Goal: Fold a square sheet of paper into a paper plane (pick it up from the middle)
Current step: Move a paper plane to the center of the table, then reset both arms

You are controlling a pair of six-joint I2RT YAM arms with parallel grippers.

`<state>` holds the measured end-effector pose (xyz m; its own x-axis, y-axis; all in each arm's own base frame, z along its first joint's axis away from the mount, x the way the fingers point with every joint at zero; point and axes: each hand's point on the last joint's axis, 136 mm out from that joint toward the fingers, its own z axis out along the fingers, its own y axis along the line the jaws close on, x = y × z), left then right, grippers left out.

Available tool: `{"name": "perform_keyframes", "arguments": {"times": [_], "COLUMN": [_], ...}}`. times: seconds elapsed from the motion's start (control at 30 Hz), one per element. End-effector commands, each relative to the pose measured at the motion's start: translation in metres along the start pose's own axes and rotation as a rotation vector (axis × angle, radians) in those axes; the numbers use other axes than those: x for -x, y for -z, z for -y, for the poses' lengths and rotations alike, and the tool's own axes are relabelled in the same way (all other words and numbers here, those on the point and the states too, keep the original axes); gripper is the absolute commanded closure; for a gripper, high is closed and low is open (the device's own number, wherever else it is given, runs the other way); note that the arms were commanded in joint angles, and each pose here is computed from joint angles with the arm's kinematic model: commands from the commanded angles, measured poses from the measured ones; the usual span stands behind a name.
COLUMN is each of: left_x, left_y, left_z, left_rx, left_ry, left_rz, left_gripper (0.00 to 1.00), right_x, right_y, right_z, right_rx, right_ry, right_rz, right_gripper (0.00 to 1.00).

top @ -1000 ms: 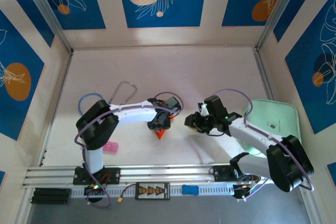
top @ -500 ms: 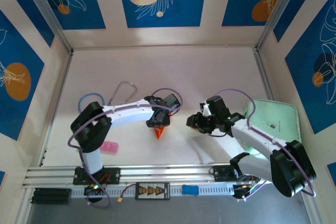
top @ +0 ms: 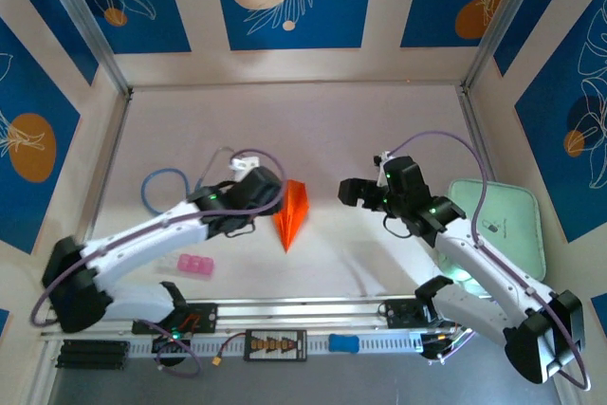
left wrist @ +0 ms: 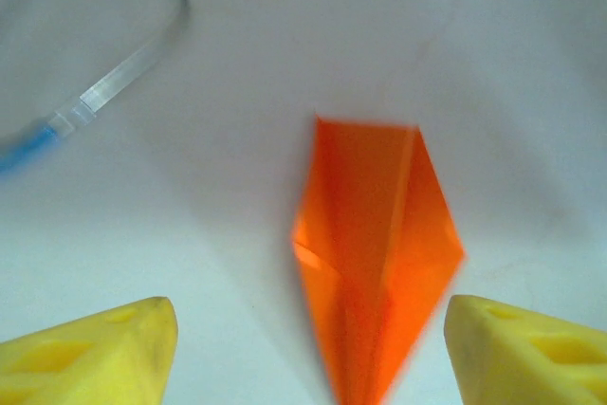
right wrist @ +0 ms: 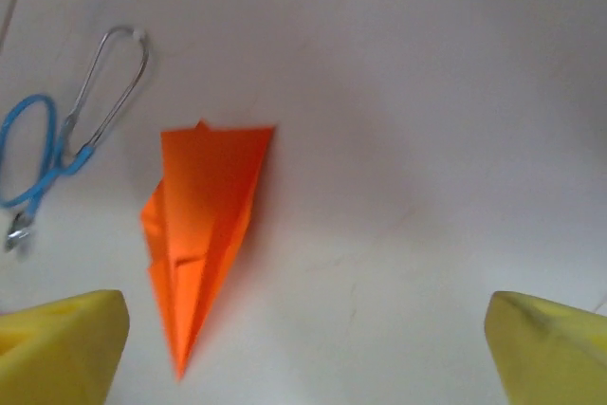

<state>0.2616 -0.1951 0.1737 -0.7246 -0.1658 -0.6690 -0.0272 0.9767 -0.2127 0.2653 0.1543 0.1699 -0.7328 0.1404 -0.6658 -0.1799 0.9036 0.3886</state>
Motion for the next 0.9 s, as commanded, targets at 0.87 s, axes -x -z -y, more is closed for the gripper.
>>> {"name": "perform_keyframes", "arguments": {"times": [0.87], "left_x": [0.082], "left_y": [-0.102], "left_z": [-0.196], "left_rx": [0.306], "left_ry": [-0.242], "left_rz": [0.444], "left_gripper": [0.00], "right_x": [0.054], "right_y": [-0.082], "right_z": [0.134], "right_rx": [-0.020], "right_ry": [0.307], "right_rz": [0.391], "right_gripper": [0.01]}}
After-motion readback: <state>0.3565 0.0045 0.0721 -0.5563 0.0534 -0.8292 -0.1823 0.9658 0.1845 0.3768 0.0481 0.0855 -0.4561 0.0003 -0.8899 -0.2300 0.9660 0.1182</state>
